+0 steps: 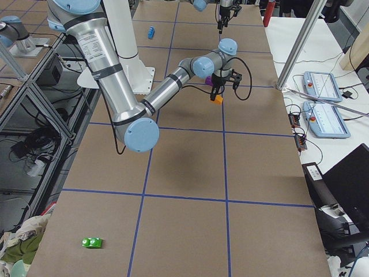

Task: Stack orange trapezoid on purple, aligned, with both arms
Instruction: 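Carry the orange block over the purple block while the left arm withdraws, then lower and align the orange block onto the purple block with the right gripper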

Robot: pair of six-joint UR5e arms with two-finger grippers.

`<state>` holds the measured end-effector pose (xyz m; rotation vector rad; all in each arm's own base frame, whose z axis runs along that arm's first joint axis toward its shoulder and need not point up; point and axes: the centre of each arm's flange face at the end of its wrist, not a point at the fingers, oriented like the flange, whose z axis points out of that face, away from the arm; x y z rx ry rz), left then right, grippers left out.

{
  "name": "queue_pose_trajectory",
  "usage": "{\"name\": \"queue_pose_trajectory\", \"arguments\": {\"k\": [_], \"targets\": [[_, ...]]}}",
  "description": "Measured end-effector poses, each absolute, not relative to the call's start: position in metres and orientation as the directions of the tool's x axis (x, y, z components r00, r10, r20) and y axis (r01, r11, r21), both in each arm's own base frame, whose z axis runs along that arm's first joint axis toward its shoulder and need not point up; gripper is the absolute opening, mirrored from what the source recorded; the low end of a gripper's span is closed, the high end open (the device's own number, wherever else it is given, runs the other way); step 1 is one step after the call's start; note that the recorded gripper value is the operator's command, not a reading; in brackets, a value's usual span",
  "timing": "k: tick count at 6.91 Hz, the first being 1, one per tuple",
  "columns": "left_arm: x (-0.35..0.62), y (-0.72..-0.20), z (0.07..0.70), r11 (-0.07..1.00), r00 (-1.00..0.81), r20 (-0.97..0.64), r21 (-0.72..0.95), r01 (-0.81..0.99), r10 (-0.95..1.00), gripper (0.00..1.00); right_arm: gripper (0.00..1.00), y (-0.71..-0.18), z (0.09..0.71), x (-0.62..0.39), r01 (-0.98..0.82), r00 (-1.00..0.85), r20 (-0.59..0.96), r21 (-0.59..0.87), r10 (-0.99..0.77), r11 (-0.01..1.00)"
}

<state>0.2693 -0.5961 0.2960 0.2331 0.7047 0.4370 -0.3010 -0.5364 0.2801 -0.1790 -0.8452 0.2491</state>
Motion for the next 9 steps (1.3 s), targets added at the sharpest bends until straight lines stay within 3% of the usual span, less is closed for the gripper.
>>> {"name": "queue_pose_trajectory", "arguments": {"k": [4,7,9], "targets": [[0.145,-0.589,0.409,0.851,0.694,-0.494,0.338,-0.401,0.524,1.00,0.00,-0.556,0.153,-0.457,-0.287,0.589,0.637,-0.412,0.498,0.865],[0.134,-0.583,0.431,0.845,0.692,-0.487,0.339,-0.413,0.533,1.00,0.00,-0.552,0.104,-0.559,-0.398,0.561,0.562,-0.461,0.608,0.793],[0.134,-0.583,0.432,0.844,0.691,-0.486,0.343,-0.413,0.535,1.00,0.00,-0.552,0.103,-0.587,-0.422,0.567,0.531,-0.471,0.630,0.775]]}}
